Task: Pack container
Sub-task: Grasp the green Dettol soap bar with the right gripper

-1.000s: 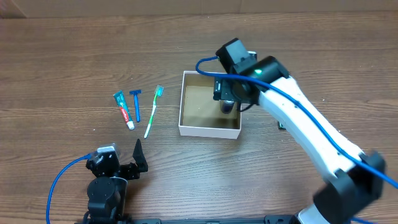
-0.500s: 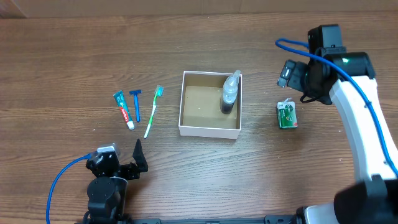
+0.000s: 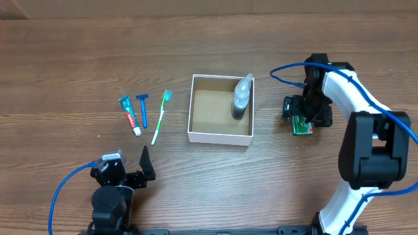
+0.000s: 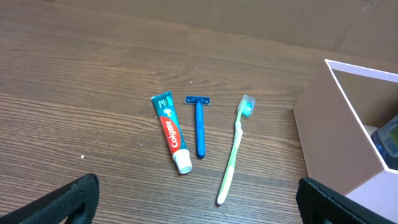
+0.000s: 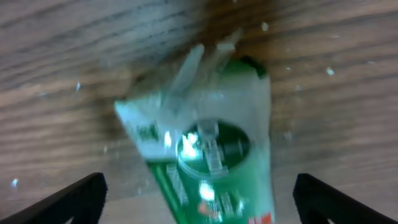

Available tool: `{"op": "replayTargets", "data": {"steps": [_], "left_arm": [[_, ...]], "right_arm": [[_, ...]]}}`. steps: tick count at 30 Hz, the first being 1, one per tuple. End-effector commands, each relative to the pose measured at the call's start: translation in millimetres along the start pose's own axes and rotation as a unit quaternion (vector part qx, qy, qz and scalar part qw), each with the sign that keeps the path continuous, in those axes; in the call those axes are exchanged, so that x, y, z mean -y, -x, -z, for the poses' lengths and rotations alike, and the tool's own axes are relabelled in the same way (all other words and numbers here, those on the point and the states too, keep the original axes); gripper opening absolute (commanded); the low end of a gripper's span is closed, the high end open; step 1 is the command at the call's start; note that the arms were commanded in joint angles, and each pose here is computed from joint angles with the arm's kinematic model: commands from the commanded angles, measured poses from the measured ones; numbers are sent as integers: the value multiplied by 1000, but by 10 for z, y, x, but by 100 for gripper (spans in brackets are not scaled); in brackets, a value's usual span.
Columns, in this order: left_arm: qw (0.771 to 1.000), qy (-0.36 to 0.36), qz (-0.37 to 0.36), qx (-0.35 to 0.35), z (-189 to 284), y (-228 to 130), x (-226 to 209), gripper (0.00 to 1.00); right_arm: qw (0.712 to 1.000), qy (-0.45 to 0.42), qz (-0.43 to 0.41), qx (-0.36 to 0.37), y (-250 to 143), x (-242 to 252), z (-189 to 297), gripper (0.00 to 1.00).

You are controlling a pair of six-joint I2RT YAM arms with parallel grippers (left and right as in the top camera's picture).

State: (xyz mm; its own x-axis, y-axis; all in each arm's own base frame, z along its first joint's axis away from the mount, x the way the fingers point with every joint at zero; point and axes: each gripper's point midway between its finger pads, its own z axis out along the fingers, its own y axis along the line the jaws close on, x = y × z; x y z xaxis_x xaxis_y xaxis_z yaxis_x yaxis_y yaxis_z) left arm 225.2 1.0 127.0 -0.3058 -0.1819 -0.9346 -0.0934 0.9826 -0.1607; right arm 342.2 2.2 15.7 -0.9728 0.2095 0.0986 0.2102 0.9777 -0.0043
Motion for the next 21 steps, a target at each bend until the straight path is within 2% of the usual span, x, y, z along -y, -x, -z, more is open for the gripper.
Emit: {"op": "replayTargets", "data": {"steps": [1,3,4,5,6,10,13,16,21], "left_arm": [[1000,-3,12,3,1,3,4,100],[1000,-3,12,3,1,3,4,100],[1000,-3,12,3,1,3,4,100],[1000,-3,12,3,1,3,4,100],[1000,-3,12,3,1,3,4,100],[1000,-3,12,3,1,3,4,100],[1000,-3,12,3,1,3,4,100],[1000,-3,12,3,1,3,4,100],[1000,-3,12,3,1,3,4,100]], "right_arm": [[1000,2,5,-5,26,-15,-143,91],[1000,4,5,3,55,-20,-186,85],[1000,3,5,3,52,-18,-196,78],[1000,4,5,4,53,-19,-196,65],[1000,4,-1,4,52,-19,-190,59],[1000,5,-27,8,41,-18,-126,58],[999,12,-23,37,51,-57,136,58],[996,29,-17,80,-27,-190,597,57],[982,79,46,163,-443,-649,1385,53]]}}
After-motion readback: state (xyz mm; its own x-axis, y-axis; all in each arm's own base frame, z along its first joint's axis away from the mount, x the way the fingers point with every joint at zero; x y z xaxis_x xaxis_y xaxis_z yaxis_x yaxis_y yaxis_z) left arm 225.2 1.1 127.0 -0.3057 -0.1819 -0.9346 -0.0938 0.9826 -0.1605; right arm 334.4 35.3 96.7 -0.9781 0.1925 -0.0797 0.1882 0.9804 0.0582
